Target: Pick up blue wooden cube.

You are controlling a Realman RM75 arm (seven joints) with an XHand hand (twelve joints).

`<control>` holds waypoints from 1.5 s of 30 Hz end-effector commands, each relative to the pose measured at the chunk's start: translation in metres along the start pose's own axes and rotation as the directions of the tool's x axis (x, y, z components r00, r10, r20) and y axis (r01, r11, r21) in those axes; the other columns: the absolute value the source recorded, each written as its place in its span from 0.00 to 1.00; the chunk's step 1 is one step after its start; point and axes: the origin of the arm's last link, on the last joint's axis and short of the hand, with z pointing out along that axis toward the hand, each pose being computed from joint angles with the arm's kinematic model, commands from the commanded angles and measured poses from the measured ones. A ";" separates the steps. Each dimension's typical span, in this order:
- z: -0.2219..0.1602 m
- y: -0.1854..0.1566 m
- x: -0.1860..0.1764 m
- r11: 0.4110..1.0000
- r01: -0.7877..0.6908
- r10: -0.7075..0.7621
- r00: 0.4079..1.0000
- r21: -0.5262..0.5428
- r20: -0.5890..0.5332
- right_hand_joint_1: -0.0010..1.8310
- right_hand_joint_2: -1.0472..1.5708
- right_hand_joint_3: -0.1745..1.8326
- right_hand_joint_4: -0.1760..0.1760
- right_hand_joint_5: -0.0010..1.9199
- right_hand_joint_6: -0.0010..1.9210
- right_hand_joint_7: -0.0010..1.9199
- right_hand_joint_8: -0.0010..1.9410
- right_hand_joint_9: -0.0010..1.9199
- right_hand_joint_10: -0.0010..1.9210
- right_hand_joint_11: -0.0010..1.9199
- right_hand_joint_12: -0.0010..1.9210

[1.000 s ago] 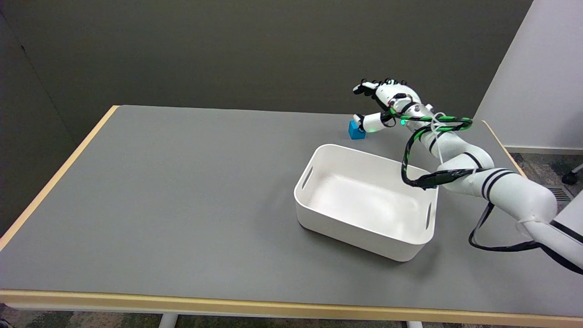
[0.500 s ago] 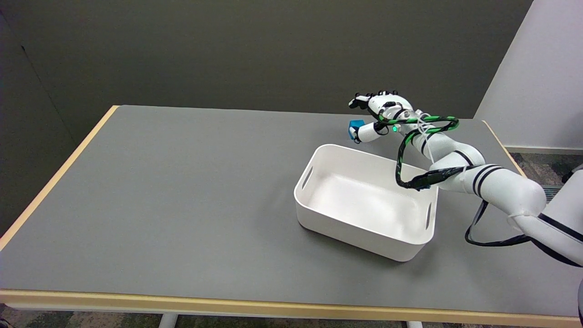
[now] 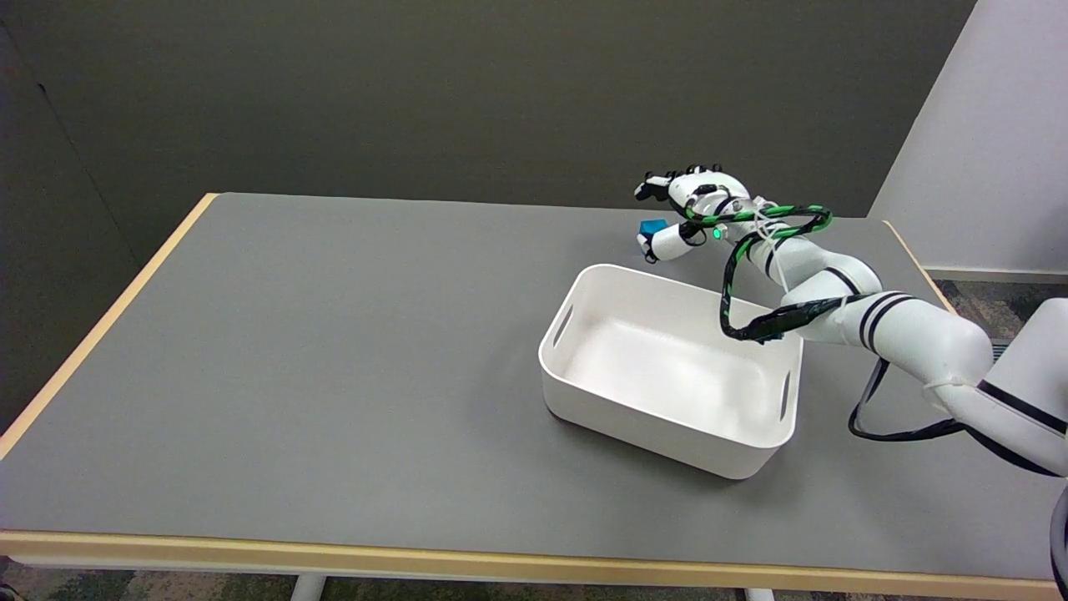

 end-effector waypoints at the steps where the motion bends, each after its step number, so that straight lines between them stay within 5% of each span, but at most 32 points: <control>1: 0.005 0.000 -0.010 0.999 0.013 -0.011 0.999 -0.031 0.047 0.28 0.66 0.55 0.84 0.13 0.26 0.20 0.20 0.18 0.39 0.07 0.61; 14: 0.001 0.022 -0.028 0.991 -0.007 0.021 0.995 -0.136 0.097 0.30 0.66 0.55 0.82 0.13 0.25 0.19 0.20 0.17 0.38 0.07 0.61; 45: 0.015 -0.012 -0.018 0.996 -0.023 0.028 0.998 -0.082 0.064 0.30 0.66 0.55 0.82 0.13 0.25 0.19 0.20 0.17 0.38 0.07 0.62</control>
